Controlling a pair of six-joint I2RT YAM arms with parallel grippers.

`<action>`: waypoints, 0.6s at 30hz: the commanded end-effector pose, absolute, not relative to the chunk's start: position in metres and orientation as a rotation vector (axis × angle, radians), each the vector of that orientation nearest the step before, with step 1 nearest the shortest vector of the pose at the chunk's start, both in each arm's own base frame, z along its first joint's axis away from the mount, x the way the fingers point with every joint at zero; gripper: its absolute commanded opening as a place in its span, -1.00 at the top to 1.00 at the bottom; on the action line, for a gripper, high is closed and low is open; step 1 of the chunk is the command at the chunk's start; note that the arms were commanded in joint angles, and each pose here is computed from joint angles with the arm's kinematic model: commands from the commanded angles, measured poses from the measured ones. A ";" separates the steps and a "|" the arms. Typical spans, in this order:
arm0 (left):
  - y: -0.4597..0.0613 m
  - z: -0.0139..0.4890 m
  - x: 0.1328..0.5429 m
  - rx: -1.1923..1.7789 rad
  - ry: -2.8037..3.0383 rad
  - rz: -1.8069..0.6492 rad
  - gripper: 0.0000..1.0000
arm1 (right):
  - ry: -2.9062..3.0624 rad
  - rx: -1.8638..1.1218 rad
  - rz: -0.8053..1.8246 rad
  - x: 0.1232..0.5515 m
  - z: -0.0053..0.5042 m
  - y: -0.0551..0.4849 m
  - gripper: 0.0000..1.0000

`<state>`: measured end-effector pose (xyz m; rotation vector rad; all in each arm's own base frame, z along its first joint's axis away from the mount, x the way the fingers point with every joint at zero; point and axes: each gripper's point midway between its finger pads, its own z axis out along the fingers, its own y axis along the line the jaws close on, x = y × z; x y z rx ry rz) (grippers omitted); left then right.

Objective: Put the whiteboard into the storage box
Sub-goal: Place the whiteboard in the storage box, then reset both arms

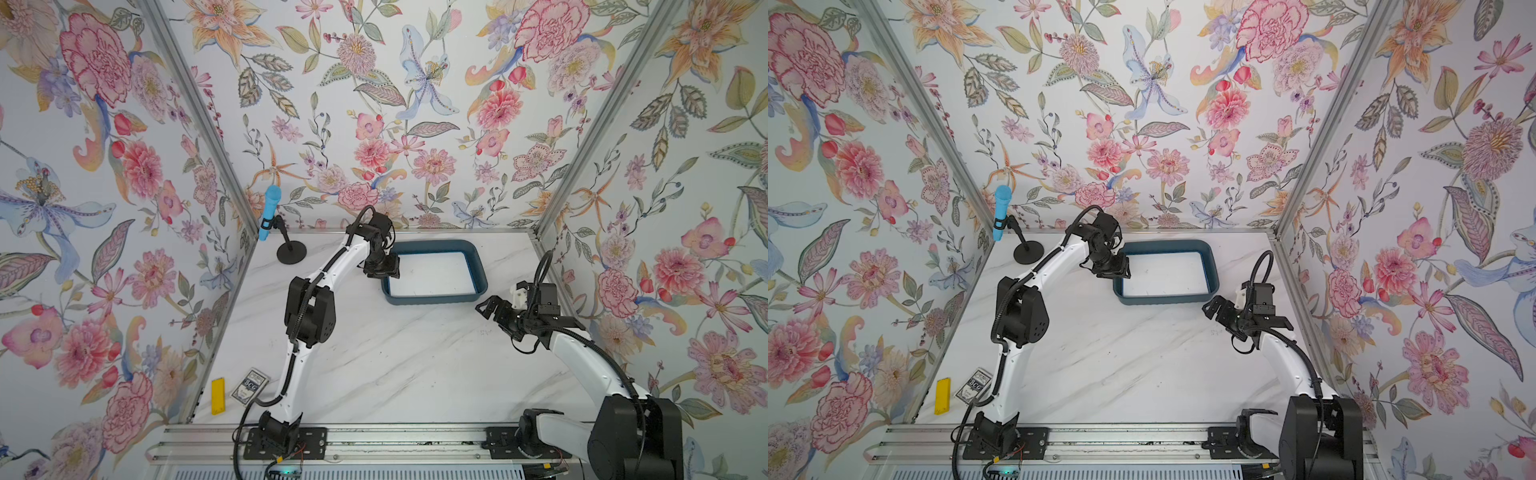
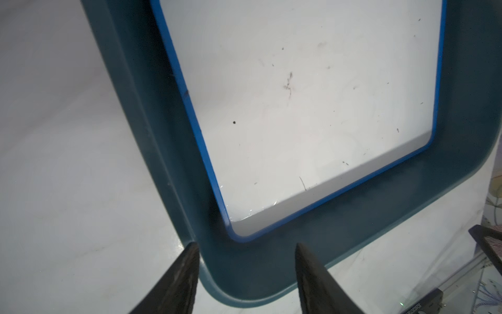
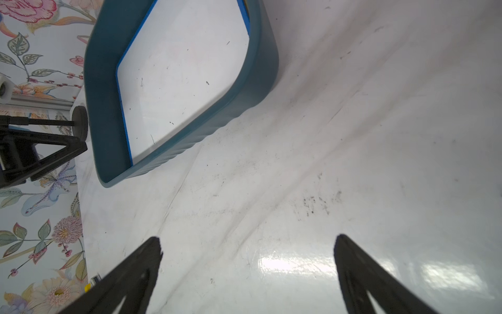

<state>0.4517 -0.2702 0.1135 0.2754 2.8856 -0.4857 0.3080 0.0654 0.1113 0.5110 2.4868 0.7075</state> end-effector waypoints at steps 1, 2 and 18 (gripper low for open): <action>-0.237 0.157 0.453 0.321 2.801 -0.254 -0.29 | 2.474 0.486 0.640 0.314 0.125 0.060 -0.99; -0.231 0.163 0.451 0.345 2.787 -0.211 -0.34 | 2.473 0.480 0.622 0.316 0.127 0.059 -0.99; -0.091 0.207 0.430 0.267 2.366 0.304 -0.64 | 2.346 0.434 0.188 0.343 0.174 0.005 -1.00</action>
